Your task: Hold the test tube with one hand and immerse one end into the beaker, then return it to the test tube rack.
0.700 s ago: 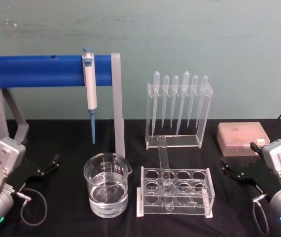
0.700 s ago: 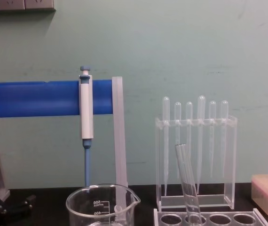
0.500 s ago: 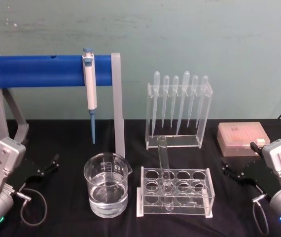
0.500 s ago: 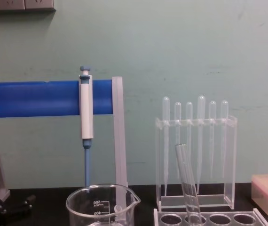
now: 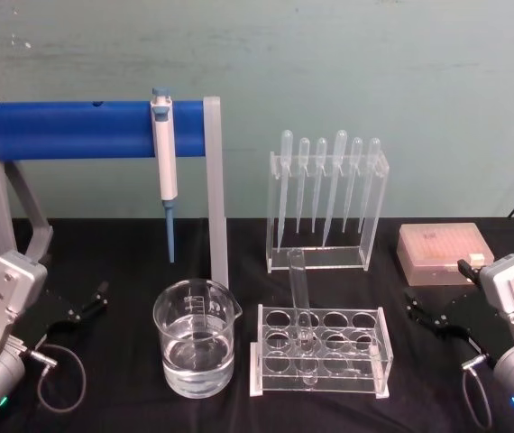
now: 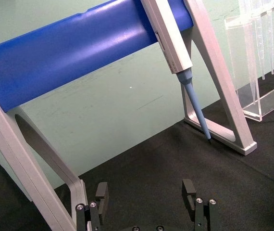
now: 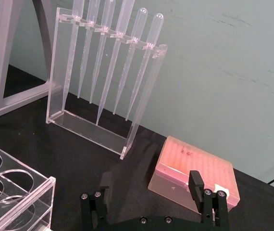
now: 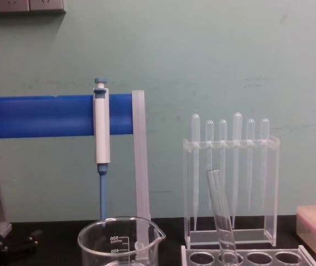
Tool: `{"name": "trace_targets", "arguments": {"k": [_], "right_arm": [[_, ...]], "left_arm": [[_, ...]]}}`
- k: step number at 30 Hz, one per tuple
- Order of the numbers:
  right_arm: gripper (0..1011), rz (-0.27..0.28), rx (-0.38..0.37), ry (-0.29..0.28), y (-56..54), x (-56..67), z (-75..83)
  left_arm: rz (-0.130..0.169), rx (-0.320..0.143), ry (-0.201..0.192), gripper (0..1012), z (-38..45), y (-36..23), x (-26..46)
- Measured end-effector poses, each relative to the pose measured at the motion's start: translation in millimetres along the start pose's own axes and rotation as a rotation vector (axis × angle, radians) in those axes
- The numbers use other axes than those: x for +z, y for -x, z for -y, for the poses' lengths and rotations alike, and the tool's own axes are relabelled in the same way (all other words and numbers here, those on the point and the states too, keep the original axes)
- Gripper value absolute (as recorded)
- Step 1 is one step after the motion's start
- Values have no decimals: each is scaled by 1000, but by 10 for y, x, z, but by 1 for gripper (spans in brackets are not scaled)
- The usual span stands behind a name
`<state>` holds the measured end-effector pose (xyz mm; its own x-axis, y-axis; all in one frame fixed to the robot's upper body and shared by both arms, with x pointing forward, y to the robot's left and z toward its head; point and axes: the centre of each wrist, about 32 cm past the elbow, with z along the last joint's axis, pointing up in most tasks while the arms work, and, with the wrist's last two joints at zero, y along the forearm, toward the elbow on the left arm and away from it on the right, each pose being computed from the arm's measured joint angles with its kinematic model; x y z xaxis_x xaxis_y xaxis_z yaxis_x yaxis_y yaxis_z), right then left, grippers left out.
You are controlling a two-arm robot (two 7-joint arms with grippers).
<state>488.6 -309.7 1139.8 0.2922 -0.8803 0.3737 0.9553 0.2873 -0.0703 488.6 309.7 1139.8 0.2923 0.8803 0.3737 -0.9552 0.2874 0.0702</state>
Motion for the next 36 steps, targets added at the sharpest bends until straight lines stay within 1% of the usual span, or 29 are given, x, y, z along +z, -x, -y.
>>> {"name": "trace_targets", "arguments": {"k": [18, 21, 22, 24, 25, 28, 29, 31, 33, 34, 35, 36], "right_arm": [[1002, 0, 0, 0, 0, 0, 0], [1002, 14, -3, -28, -29, 70, 20], [1003, 20, -5, -45, -47, 119, 38], [1002, 28, -5, -60, -66, 170, 61], [1002, 36, -3, -71, -81, 229, 87], [1003, 46, 1, -84, -97, 306, 130], [1003, 47, 4, -92, -101, 355, 169], [1002, 41, 16, -99, -107, 397, 207], [1003, 14, 63, -109, -126, 453, 282], [1003, 14, 63, -109, -126, 453, 282], [1002, -3, 101, -109, -142, 479, 317], [1003, -11, 121, -107, -153, 487, 334]], "left_arm": [[0, 0, 0, 1000, 0, 0, 0], [0, 0, 0, 1000, 0, 0, 0], [0, 0, 0, 1000, 0, 0, 0], [0, 0, 0, 1000, 0, 0, 0], [0, 0, 0, 1000, 0, 0, 0], [0, 0, 0, 1000, 0, 0, 0], [0, 0, 0, 1000, 0, 0, 0], [0, 0, 0, 1000, 0, 0, 0], [0, 0, 0, 1000, 0, 0, 0], [0, 0, 0, 1000, 0, 0, 0], [0, 0, 0, 1000, 0, 0, 0], [0, 0, 0, 1000, 0, 0, 0]]}}
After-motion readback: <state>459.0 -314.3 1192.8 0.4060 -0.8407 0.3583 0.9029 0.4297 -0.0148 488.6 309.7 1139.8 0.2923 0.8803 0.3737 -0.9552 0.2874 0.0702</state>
